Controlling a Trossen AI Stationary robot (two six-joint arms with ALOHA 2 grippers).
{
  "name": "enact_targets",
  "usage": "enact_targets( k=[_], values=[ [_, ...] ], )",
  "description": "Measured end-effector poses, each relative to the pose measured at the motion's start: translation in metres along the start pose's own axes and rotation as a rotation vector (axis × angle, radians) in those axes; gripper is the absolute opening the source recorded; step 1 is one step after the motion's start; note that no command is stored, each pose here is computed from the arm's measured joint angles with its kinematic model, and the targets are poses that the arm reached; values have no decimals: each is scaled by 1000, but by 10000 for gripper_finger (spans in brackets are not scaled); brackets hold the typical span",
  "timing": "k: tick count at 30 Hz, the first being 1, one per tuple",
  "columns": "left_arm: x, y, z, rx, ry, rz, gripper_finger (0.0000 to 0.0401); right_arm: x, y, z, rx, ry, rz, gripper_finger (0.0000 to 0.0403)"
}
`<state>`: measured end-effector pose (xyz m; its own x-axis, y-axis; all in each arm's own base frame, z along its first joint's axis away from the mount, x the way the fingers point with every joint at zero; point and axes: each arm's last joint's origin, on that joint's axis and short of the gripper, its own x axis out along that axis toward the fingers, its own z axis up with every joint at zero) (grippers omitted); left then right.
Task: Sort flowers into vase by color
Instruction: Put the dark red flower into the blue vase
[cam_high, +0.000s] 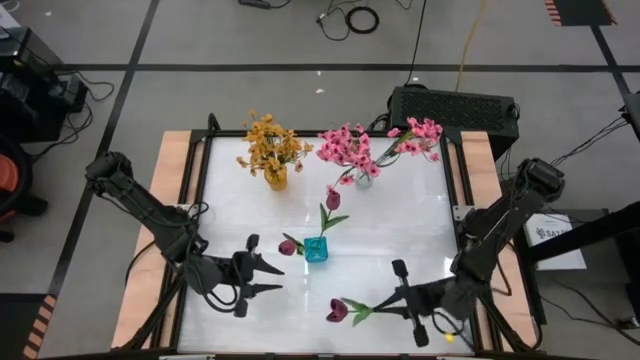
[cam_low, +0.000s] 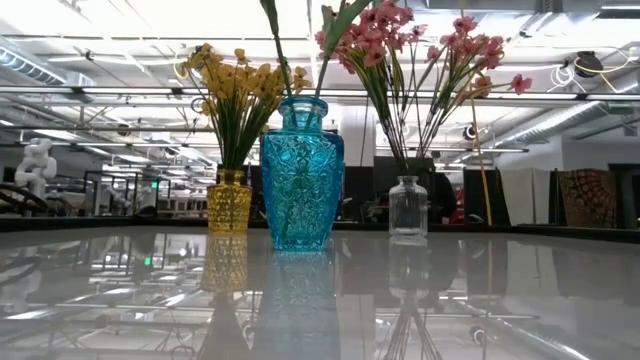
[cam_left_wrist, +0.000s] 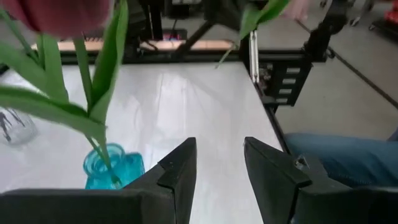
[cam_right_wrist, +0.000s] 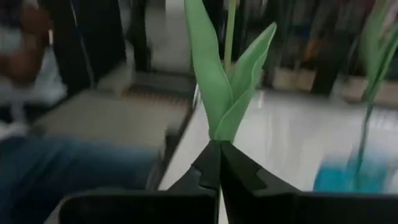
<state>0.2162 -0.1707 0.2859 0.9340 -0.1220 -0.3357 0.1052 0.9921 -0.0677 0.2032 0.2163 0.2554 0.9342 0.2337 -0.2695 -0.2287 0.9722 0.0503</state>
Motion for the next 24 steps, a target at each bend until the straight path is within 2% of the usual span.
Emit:
enact_targets(
  k=[3,7,10,13,15,18,24],
  values=[
    [1,0,7,-19,-60,-9,142,2,-1,24,-66,-219,-17,1],
    [2,1,13,-29,-110,-14,142,2,-13,52,-55,-478,-73,1],
    [2,0,14,-4,-130,-18,142,2,-23,65,-46,-618,-97,1],
    [7,-3,15,13,-157,-21,142,7,-34,70,-37,-686,-108,1],
    [12,-4,16,21,-185,-20,142,15,-40,66,-16,-656,-158,1],
    [19,-5,15,42,-195,-11,142,31,-49,52,-8,-506,-223,1],
    [21,-4,13,49,-181,-6,142,46,-53,16,20,-167,-218,1]
  ],
)
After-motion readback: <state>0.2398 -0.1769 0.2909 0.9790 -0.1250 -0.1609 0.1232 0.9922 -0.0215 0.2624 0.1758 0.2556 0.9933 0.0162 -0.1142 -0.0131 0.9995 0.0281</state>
